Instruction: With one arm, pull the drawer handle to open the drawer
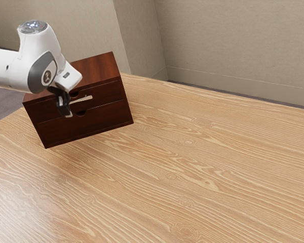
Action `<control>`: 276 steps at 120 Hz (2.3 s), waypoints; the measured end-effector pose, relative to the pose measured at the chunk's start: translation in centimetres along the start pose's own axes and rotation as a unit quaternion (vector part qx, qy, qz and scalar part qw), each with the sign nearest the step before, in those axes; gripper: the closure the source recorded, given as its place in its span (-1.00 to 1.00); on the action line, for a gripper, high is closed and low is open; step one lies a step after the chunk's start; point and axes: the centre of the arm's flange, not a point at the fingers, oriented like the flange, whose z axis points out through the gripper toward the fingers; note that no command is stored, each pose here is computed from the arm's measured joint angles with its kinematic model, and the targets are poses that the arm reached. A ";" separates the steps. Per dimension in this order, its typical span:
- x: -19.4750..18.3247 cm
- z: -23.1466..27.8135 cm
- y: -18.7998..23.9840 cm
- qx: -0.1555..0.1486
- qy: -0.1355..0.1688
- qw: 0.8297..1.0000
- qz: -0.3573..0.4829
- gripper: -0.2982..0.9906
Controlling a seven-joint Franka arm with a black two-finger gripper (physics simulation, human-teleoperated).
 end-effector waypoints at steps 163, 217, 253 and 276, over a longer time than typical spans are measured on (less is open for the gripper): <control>3.3 4.5 -1.5 0.017 0.033 0.999 -0.002 -0.41; 2.8 4.4 0.2 0.003 0.043 0.999 -0.002 -0.20; 0.6 2.1 1.6 0.000 0.051 0.999 -0.009 -0.16; -0.1 2.8 3.0 -0.010 0.053 0.998 -0.011 -0.30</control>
